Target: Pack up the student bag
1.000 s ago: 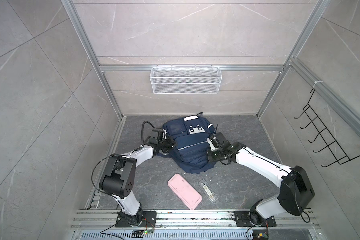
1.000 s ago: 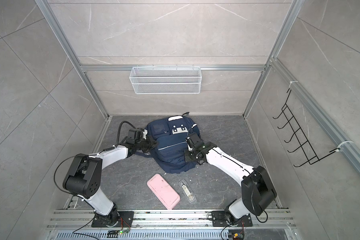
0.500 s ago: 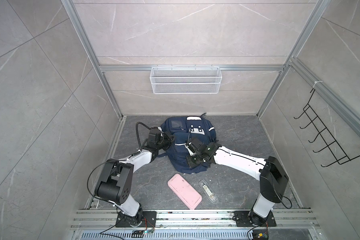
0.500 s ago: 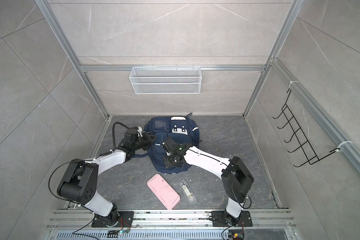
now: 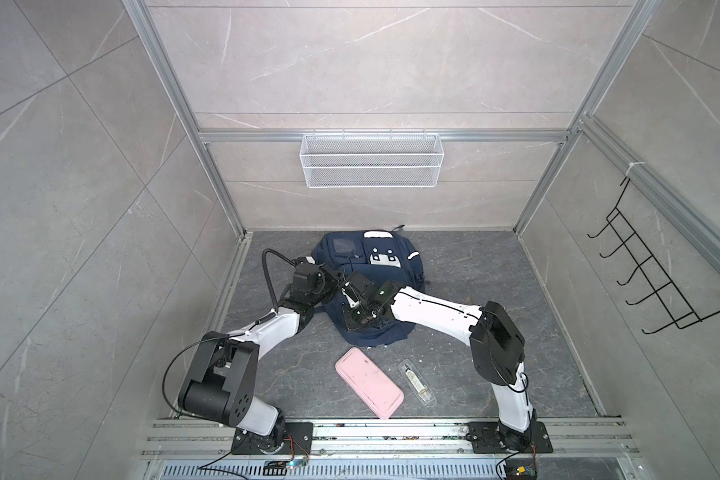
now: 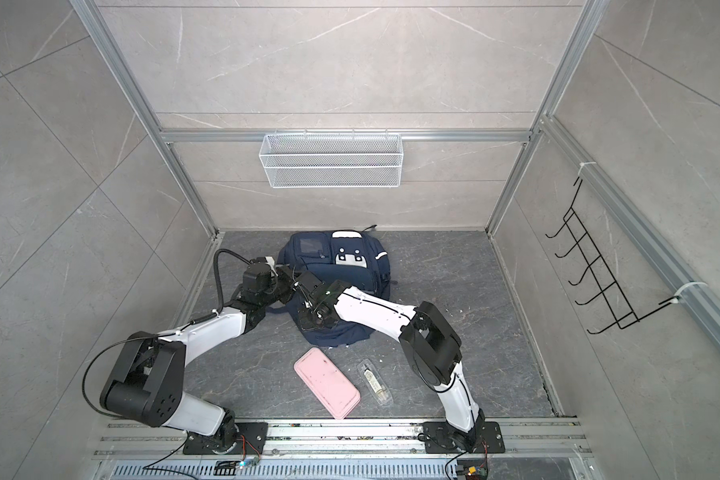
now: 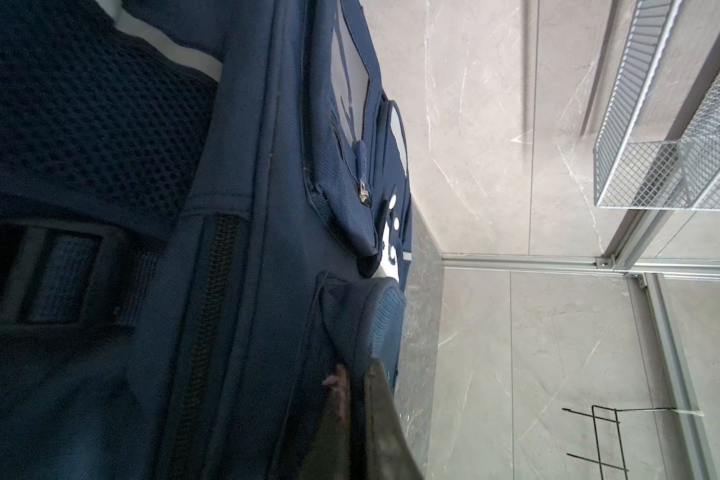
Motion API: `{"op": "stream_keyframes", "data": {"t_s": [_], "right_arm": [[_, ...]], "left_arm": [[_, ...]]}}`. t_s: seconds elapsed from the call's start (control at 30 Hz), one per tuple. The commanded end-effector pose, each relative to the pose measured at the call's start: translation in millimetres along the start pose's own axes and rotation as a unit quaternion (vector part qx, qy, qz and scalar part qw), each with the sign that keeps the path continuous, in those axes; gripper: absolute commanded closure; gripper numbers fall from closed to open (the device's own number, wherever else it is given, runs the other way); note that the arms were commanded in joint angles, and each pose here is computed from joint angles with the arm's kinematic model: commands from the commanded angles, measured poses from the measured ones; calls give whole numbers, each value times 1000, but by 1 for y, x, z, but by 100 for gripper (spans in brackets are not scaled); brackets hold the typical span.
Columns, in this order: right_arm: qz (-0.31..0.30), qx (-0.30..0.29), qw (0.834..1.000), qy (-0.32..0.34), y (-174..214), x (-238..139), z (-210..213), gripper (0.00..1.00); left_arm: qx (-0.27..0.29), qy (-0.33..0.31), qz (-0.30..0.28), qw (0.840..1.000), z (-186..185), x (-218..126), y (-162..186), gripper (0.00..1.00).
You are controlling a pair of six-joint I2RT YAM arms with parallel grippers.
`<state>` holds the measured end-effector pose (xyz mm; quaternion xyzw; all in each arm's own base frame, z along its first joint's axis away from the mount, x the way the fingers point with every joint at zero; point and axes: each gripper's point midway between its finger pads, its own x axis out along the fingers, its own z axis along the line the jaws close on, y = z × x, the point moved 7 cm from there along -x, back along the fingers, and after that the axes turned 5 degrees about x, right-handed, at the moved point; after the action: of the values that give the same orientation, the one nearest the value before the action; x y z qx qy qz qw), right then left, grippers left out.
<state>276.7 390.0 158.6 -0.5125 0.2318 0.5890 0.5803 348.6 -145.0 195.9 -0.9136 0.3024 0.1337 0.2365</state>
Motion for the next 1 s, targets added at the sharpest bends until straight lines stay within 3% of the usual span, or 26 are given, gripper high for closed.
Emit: {"op": "stream_keyframes", "data": {"t_s": [0.0,0.27,0.43,0.67,0.97], "right_arm": [[-59,24,998,-10,-24,-14,-13,100],[-91,57,994,0,-35,-58,-72,100],[-89,56,994,20,-39,-77,-99,100],[-59,50,997,-4,-25,-64,-90,100],[-49,38,997,-50,-8,-41,-40,100]], "left_arm": [[15,62,-56,996,-30,-28,-16,100],[-3,54,-28,998,-15,-27,7,100],[16,59,9,998,-26,-17,39,94],[23,74,23,997,-45,-3,56,94],[21,70,-7,997,-56,-2,53,95]]}}
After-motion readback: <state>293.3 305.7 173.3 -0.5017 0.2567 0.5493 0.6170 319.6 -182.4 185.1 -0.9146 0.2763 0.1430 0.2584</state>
